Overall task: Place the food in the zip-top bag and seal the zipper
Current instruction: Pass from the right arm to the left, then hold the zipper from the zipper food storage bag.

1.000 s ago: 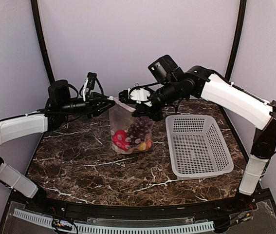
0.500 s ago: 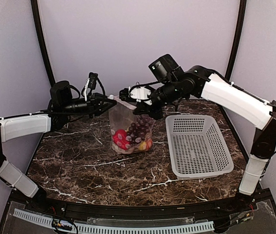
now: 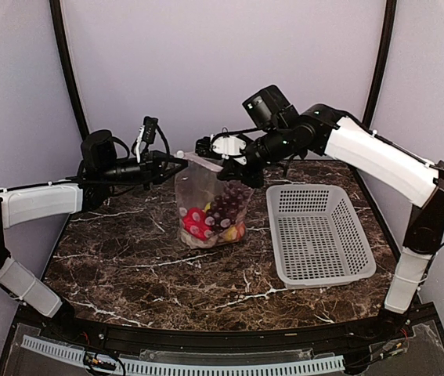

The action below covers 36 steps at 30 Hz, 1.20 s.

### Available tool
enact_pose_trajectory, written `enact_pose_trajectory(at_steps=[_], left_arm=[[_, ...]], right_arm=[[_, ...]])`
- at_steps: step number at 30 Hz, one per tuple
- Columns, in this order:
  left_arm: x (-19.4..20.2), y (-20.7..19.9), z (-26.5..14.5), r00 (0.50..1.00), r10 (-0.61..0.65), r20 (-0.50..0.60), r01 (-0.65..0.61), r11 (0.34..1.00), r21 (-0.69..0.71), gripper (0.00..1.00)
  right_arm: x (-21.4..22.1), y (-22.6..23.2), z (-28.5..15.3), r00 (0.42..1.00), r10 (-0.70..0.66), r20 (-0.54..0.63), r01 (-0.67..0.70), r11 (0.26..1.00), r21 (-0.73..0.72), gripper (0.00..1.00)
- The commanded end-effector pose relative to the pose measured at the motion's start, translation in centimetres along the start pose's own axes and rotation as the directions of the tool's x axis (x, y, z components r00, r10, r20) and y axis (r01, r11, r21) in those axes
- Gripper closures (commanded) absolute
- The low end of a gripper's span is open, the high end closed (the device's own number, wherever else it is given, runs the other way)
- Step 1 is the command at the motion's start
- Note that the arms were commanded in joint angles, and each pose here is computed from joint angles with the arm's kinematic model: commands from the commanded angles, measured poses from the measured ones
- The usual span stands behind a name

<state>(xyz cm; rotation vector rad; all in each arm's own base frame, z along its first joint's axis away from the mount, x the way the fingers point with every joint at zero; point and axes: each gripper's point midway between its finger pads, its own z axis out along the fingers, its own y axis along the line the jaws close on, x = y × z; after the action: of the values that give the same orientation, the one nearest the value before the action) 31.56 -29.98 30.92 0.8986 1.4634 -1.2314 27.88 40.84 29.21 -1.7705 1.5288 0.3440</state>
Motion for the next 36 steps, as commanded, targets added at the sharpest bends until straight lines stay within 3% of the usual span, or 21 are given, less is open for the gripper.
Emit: enact_pose_trajectory(at_steps=[1, 6, 9, 20, 27, 36], left_arm=[[-0.9, -1.0, -0.5, 0.999, 0.021, 0.026, -0.021, 1.0, 0.02, 0.99], [-2.1, -1.9, -0.9, 0.998, 0.047, 0.034, -0.048, 0.999, 0.023, 0.99], [-2.1, -2.3, -0.9, 0.998, 0.065, 0.004, -0.065, 0.998, 0.023, 0.99], [-0.7, -4.3, 0.5, 0.989, 0.114, -0.096, -0.111, 0.993, 0.034, 0.99], [-0.5, -4.8, 0.8, 0.986, 0.132, -0.105, -0.129, 0.991, 0.032, 0.99], [-0.2, -4.6, 0.7, 0.977, 0.172, -0.13, -0.171, 0.985, 0.019, 0.99]], right_arm=[[-1.0, -2.1, -1.2, 0.999, 0.01, 0.05, -0.013, 0.997, 0.072, 0.92], [-3.1, -2.9, -3.0, 0.994, -0.005, 0.111, -0.006, 0.996, 0.094, 0.58], [-4.9, -2.8, -3.6, 0.985, 0.007, 0.175, -0.017, 0.998, 0.058, 0.51], [-8.7, -3.0, -2.0, 0.951, 0.071, 0.302, -0.056, 0.997, -0.058, 0.5], [-9.7, -1.0, -1.5, 0.928, 0.097, 0.36, -0.027, 0.981, -0.194, 0.6], [-8.9, 0.0, -0.8, 0.932, 0.123, 0.341, -0.04, 0.97, -0.241, 0.64]])
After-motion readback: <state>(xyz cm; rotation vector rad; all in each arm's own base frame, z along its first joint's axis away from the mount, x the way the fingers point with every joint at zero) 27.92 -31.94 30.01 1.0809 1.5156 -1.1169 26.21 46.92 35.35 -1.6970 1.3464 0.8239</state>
